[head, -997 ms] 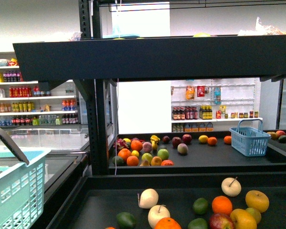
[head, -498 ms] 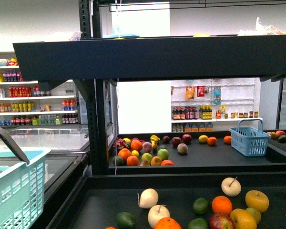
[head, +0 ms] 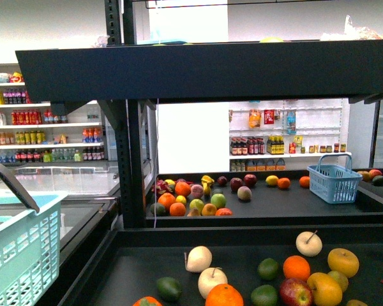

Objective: Pick lemon from shelf

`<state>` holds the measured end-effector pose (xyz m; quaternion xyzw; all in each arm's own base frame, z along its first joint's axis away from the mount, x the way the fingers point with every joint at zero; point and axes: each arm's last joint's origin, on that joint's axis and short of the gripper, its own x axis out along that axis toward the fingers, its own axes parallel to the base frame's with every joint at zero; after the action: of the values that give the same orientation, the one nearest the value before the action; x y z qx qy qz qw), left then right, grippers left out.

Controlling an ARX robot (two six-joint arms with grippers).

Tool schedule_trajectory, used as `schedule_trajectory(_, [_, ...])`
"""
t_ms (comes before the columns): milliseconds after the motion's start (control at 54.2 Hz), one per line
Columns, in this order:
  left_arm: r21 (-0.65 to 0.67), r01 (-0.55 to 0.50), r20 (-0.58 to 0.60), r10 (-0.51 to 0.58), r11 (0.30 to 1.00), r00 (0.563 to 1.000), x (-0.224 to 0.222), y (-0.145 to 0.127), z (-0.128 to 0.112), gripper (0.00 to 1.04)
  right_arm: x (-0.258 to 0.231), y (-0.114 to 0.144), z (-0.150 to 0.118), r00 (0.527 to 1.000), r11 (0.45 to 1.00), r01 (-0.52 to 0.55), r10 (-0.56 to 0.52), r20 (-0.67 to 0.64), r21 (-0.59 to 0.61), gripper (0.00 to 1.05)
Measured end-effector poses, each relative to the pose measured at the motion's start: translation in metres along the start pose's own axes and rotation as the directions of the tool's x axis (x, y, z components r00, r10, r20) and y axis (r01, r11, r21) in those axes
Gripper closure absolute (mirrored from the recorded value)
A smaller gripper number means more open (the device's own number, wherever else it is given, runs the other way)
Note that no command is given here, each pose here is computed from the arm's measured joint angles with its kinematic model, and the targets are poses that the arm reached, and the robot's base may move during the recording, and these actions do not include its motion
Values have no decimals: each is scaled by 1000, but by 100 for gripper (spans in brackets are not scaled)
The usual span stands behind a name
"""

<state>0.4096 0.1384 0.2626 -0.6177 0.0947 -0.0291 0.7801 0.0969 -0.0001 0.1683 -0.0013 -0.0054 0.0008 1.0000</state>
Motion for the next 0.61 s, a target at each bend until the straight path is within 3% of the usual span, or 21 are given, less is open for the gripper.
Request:
schedule_trajectory(148, [-1, -22, 0, 22, 1000, 1000, 0, 2, 0, 85, 0, 0, 0, 1000, 1000, 0, 0, 0, 0, 2])
schedule_trajectory(369, [40, -22, -22, 23, 999, 999, -3, -6, -5, 88, 0, 0, 0, 1000, 1000, 0, 0, 0, 0, 2])
schedule_trajectory(609, [130, 43, -88, -31, 991, 996, -21, -39, -21, 92, 0, 0, 0, 1000, 1000, 0, 0, 0, 0, 2])
